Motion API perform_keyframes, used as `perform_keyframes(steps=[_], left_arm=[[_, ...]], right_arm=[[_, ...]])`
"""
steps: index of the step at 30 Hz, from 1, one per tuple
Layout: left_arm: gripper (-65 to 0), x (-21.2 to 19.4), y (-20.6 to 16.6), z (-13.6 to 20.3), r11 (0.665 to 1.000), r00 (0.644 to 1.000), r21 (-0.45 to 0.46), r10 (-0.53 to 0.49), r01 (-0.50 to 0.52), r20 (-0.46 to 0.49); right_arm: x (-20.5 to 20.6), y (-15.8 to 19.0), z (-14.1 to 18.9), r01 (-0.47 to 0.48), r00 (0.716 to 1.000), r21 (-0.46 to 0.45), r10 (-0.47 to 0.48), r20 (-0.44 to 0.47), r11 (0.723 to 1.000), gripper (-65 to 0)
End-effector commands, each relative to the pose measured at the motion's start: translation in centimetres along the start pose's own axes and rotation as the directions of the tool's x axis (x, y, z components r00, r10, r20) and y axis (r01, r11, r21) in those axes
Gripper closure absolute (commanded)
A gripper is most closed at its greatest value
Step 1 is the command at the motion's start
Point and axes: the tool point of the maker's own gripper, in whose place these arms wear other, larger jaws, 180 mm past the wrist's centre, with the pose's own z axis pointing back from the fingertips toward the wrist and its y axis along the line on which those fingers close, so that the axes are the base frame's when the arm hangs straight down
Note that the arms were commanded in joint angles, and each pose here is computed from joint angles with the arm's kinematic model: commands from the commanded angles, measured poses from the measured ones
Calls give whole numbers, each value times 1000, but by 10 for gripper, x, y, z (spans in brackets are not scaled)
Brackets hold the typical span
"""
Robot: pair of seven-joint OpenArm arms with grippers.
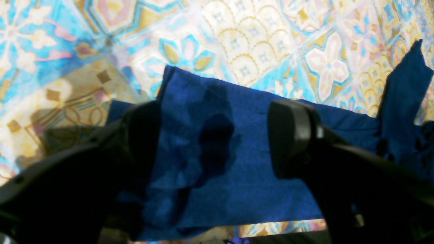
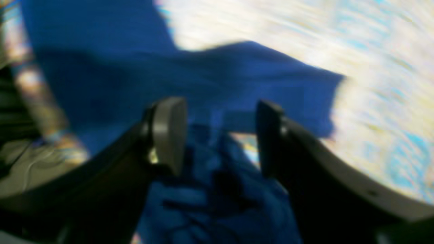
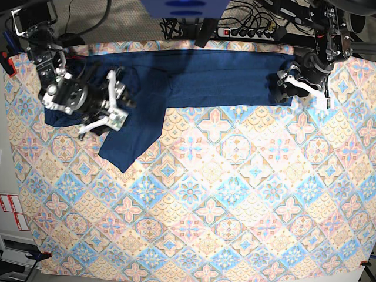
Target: Fold the T-shirt properly
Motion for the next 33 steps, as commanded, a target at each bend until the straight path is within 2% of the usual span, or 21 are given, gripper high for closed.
perform_keyframes(steps=[1,3,6,10,15,17,21,26,30,33], left_arm=[[-464,10,-1,3,1000,1000,-8,-11,12,28],[-464,11,-1,3,1000,999,-9,-12,12,30],[-464,11,-2,2,1000,999,-11,-11,11,30],[-464,9,-5,1,1000,1000,-16,1,0,31],[-464,7,-4,2,1000,1000,-15,3,-2,28],[-464,7,-4,2,1000,1000,-15,3,-2,28],[-464,7,-4,2,1000,1000,-15,3,-2,28],[-464,7,-4,2,1000,1000,-15,3,-2,28],[-464,7,-4,2,1000,1000,-15,3,-2,28],[-464,7,-4,2,1000,1000,-14,3,-3,29]], right_arm=[[7,-15,4,22,999,-43,-21,38,999,-325],[10,-42,6,89,994,-116,-81,71,989,-325],[5,-73,-2,206,976,-170,-190,105,964,-325],[-21,-101,-22,315,949,-175,-307,70,933,-325],[-60,-115,-49,454,889,-152,-458,9,878,-325],[-61,-115,-59,497,866,-135,-498,29,857,-325],[-62,-112,-78,573,819,-97,-569,70,814,-325],[-70,-117,-89,632,775,-83,-625,95,770,-325],[-66,-125,-91,648,760,-80,-635,136,758,-325],[-62,-131,-89,645,761,-85,-629,157,759,-325]])
